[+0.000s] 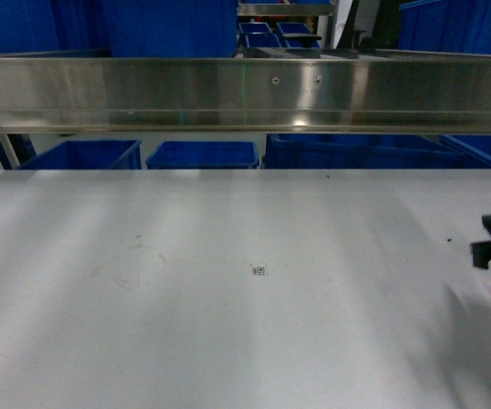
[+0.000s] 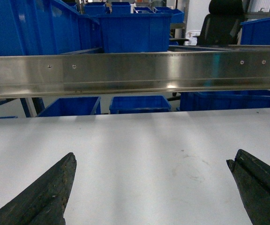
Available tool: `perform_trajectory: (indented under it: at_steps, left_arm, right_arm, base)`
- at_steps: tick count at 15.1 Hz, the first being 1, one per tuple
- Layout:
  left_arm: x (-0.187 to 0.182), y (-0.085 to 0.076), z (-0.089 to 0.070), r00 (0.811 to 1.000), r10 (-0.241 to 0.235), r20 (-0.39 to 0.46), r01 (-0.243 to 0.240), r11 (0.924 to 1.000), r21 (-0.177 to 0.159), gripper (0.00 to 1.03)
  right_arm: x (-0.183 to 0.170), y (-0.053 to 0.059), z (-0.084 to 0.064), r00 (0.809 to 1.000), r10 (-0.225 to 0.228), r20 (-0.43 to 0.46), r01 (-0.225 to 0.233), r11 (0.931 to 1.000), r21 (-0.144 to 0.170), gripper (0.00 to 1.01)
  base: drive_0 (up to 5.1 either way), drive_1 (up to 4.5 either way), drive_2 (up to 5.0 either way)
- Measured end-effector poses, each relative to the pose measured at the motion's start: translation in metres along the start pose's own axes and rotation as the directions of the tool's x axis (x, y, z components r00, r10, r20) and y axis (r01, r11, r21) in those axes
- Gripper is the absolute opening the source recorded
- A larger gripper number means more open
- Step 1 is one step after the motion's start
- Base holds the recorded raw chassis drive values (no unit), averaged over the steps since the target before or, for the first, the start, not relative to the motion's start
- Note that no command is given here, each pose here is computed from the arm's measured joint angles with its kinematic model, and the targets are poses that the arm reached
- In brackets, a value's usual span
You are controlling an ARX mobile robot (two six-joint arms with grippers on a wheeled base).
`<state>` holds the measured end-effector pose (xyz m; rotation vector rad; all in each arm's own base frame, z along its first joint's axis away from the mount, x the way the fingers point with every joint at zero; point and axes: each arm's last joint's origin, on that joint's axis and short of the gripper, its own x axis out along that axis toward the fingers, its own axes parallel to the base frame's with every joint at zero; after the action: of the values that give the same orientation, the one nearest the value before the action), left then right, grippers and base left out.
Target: Place magnetic block on left shelf second layer
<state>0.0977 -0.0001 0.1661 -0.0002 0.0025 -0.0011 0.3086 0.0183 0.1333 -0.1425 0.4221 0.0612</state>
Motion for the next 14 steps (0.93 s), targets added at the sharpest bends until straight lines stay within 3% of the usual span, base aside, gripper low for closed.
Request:
perform_trajectory:
  at_steps: [2,5,8,9,11,14]
  left_arm:
    - [0.0,0.0,0.0,1.0,0.0,0.0,0.0,1.0,0.0,0.98]
    - [0.0,0.0,0.0,1.0,0.0,0.0,0.0,1.0,0.0,0.98]
    - [0.0,0.0,0.0,1.0,0.0,0.0,0.0,1.0,0.0,0.98]
    - [0.0,0.0,0.0,1.0,0.0,0.0,0.0,1.0,0.0,0.98]
    - [0.0,0.0,0.0,1.0,0.0,0.0,0.0,1.0,0.0,0.98]
    - [0.0,0.0,0.0,1.0,0.0,0.0,0.0,1.0,0.0,0.98]
  right_arm:
    - [-0.017,-0.009,0.018,0.999,0.034,0.031,-0.032,0.9985,-0.045,0.4]
    - [-0.052,-0.018,0.045,0.996,0.053,0.075,-0.048,0.997,-0.06,0.4]
    - [-0.08,-0.023,0.066,0.987,0.024,0.16,-0.02,0.9994,-0.029,0.4]
    - [-0.088,-0.024,0.069,0.985,0.001,0.17,0.0,1.0,-0.004,0.4]
    - [-0.094,-0.024,0.07,0.986,-0.035,0.166,0.031,0.9991,0.029,0.4]
    - [-0.098,-0.021,0.068,0.985,-0.042,0.169,0.035,0.9982,0.049,0.4]
  base:
    - [0.0,0.0,0.0]
    - [0.0,0.0,0.0]
    - [0.0,0.0,0.0]
    - [0.0,0.0,0.0]
    - [0.0,0.0,0.0]
    - [0.0,0.0,0.0]
